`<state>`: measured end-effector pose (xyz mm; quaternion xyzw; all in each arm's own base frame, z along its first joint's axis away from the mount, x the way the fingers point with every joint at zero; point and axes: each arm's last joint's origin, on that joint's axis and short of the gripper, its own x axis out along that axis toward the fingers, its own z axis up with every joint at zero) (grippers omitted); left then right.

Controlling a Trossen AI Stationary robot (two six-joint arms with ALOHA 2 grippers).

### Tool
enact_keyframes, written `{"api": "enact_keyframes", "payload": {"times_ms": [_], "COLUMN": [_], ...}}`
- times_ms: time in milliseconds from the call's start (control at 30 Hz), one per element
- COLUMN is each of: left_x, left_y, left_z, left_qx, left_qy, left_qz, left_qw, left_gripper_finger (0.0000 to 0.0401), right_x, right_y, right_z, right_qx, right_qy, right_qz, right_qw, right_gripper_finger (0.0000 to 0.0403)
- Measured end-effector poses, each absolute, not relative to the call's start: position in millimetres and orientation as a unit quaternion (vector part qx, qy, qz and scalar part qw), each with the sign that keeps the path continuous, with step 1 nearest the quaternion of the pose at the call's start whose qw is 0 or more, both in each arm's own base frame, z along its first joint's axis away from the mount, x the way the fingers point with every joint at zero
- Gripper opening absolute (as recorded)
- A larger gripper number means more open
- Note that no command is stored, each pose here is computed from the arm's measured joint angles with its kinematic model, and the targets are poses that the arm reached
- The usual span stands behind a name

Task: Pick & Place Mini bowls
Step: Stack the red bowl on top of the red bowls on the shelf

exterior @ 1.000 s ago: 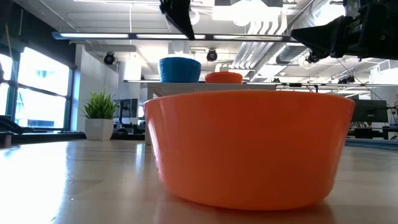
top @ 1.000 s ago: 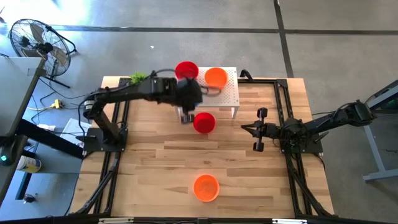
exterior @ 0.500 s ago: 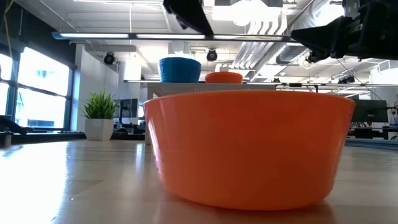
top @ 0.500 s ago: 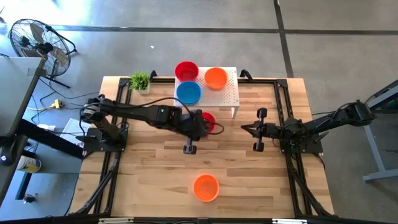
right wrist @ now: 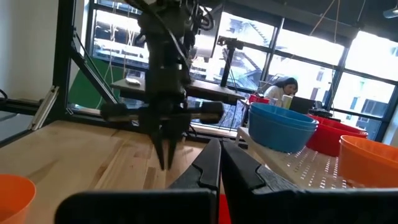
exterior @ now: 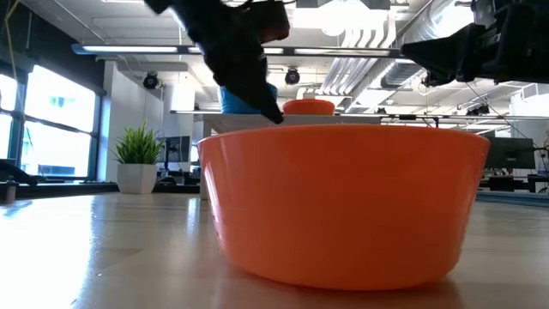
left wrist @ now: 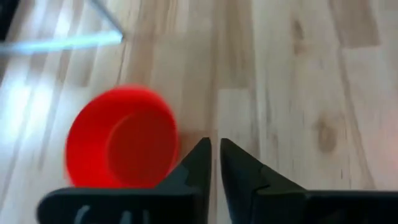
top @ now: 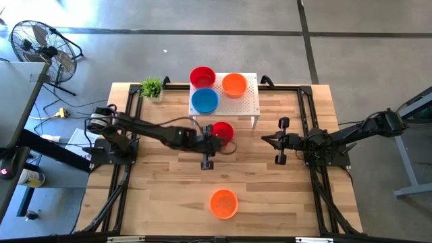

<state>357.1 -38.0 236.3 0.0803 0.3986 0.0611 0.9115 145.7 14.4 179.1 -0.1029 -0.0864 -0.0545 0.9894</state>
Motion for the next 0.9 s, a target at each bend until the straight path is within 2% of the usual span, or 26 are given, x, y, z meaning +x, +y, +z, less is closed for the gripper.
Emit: {"api": "enact_keyframes", "payload": {"times_ms": [133,400,600,733,900], "left_x": [357.3,360.0,357.3,360.7,363.7], "left_y": [-30.3,1.1,1.8,-1.0,-1.8], "left_z": [229.0,218.0,213.3,196.5,193.4], "left_qx": [0.051,0.035,0.045,0.059,0.06], "left_qy": [0.336,0.36,0.386,0.409,0.409], "left_qz": [0.024,0.056,0.072,0.087,0.086], "left_qw": [0.94,0.931,0.919,0.906,0.906], "left_gripper_finger": [0.0004,0.0025,0.0083,0.0127,0.0156], "right_x": [145.7,145.6,145.5,145.6,145.6], "right_y": [14.5,14.4,14.4,14.4,14.4], "right_z": [178.9,179.4,179.6,179.6,179.3], "right_qx": [-0.105,-0.112,-0.112,-0.108,-0.104], "right_qy": [-0.085,-0.087,-0.088,-0.089,-0.087], "right_qz": [-0.055,-0.056,-0.056,-0.055,-0.055], "right_qw": [0.989,0.988,0.988,0.989,0.989], "right_gripper_finger": [0.0002,0.0002,0.0002,0.0001,0.0002]}}
